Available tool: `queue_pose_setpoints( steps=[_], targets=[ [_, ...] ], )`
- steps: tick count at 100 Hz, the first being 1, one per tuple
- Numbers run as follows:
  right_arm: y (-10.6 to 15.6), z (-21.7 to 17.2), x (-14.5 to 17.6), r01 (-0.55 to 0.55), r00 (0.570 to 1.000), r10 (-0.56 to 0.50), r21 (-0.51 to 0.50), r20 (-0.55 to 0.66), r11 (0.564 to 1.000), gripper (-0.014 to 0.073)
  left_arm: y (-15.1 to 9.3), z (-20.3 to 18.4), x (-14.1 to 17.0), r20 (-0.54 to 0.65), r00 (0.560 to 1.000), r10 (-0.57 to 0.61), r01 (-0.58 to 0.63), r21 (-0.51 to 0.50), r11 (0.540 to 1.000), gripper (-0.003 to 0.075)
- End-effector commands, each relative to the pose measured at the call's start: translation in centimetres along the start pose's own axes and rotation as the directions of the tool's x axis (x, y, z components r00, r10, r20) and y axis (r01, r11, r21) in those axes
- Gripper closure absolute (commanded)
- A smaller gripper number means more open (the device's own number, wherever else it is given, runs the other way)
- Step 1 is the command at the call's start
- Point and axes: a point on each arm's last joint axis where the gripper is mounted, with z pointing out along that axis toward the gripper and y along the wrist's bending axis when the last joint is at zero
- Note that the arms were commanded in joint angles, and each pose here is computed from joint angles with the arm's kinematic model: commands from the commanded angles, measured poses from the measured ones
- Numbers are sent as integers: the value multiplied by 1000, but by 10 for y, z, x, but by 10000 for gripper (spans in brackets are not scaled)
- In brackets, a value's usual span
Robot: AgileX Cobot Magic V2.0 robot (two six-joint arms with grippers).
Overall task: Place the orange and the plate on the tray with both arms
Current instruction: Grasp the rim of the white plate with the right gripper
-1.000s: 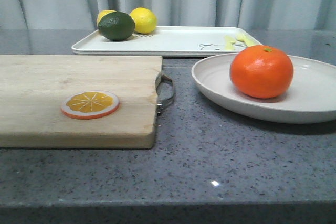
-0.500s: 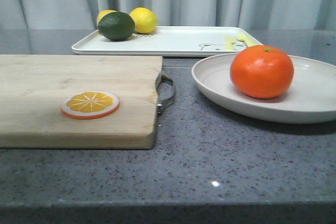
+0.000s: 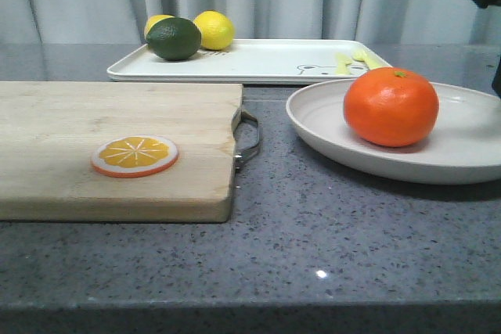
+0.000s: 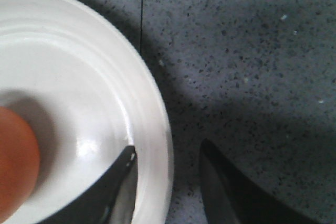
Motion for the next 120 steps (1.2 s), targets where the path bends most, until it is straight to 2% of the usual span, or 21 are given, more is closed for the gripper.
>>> queue_pose_setpoints(
  steps=[1, 29, 36, 55, 66, 120],
  targets=[
    [3, -7, -10, 10, 998, -10, -13, 62, 1000, 285, -2, -8, -16, 115, 993, -4, 3, 2, 1000, 740],
    [1, 8, -11, 4, 1000, -4, -7, 11, 1000, 286, -2, -8, -16, 115, 993, -4, 3, 2, 1000, 740],
    [1, 10, -10, 4, 1000, -4, -6, 5, 1000, 309, -2, -8, -16, 115, 993, -4, 3, 2, 1000, 740],
    [1, 10, -10, 4, 1000, -4, -6, 5, 1000, 561, -2, -8, -16, 115, 993, -4, 3, 2, 1000, 740],
    [1, 10, -11, 3, 1000, -3, -6, 7, 1000, 667, -2, -8, -16, 116, 993, -4, 3, 1, 1000, 740],
    [4, 7, -10, -26, 1000, 27, -39, 8, 999, 661, -2, -8, -16, 119, 993, -4, 3, 1, 1000, 740]
  ],
)
